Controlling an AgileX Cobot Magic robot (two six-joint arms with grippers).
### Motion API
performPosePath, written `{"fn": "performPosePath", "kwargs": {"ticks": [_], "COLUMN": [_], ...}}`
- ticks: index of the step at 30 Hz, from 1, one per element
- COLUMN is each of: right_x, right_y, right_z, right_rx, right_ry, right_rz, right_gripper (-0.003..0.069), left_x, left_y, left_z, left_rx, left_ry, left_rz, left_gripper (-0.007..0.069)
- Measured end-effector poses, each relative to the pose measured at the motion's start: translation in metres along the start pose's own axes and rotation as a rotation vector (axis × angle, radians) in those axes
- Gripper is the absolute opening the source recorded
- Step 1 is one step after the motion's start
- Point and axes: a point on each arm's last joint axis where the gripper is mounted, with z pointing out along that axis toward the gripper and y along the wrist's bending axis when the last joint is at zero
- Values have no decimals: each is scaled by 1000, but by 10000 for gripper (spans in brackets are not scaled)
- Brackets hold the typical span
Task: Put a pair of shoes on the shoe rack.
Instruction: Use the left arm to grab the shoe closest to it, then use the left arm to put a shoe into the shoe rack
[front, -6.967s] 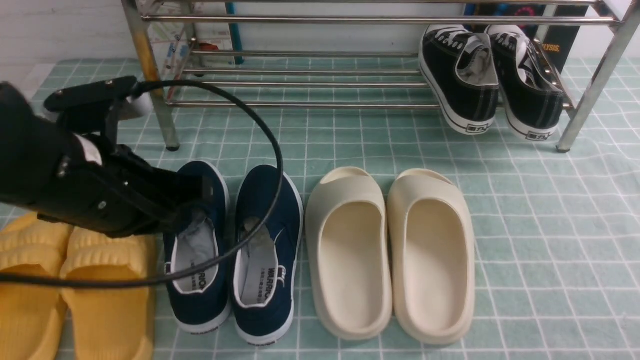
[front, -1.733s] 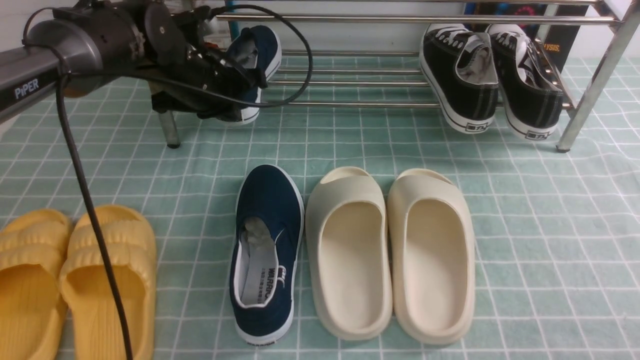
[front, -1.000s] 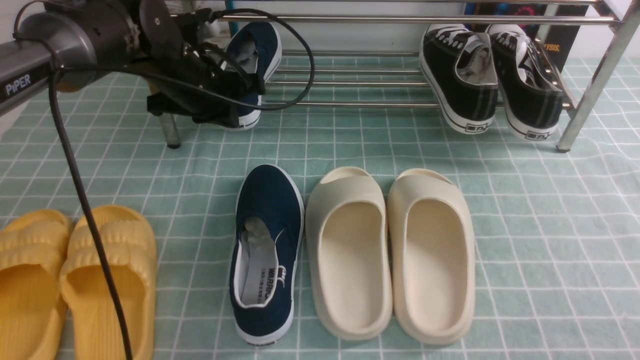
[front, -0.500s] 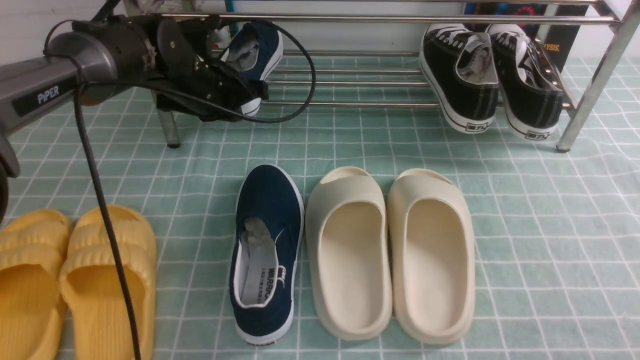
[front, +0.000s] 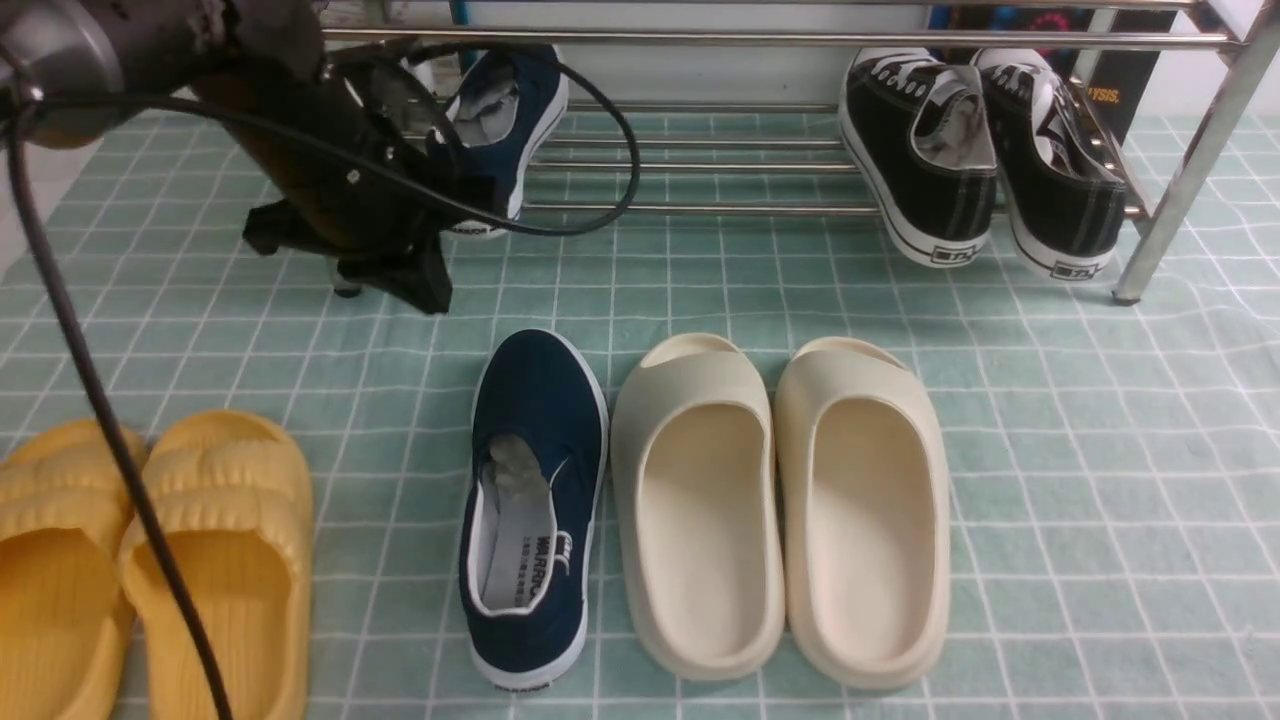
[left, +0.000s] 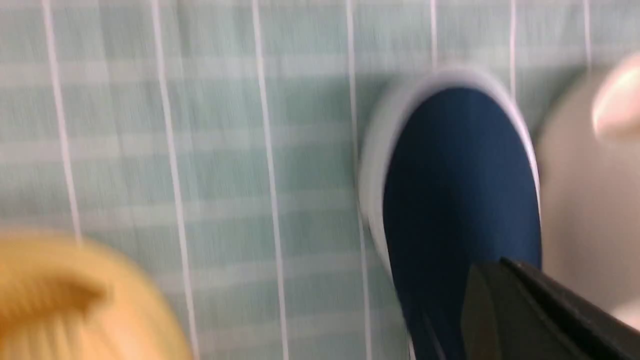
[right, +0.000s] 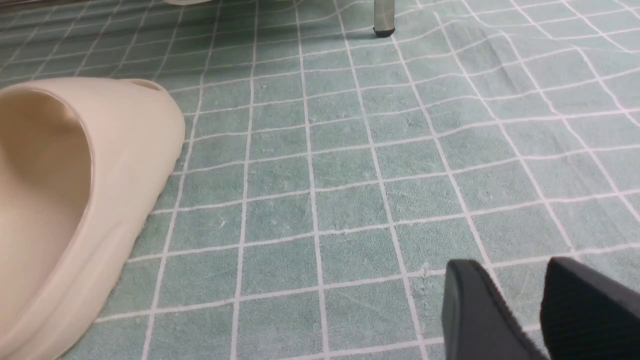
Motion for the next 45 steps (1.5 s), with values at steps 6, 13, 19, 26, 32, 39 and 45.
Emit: {"fn": "performPosePath", "kwargs": {"ticks": [6, 13, 19, 26, 32, 39, 45], "right_x": [0, 0, 0, 0, 0, 0, 0], "right_y": [0, 0, 0, 0, 0, 0, 0], "right_z": [0, 0, 0, 0, 0, 0, 0], "right_rx": [0, 0, 0, 0, 0, 0, 0], "right_ry": [0, 0, 0, 0, 1, 1, 1], "right_rz": [0, 0, 0, 0, 0, 0, 0], "right_gripper": [239, 239, 239, 239, 239, 239, 239], "left_x": [61, 88, 90, 86, 79, 40, -17], "left_y": [-28, -25, -18, -17, -23, -45, -65], "left_z": [3, 34, 64, 98, 72, 16, 28], "left_rx": [5, -104, -149, -124, -101, -40, -4], "left_ry": [38, 28, 65, 87, 12, -168, -247], "left_rz": [61, 29, -6, -39, -19, 18, 24], "left_gripper": [-11, 183, 388, 269, -12, -10, -10]}}
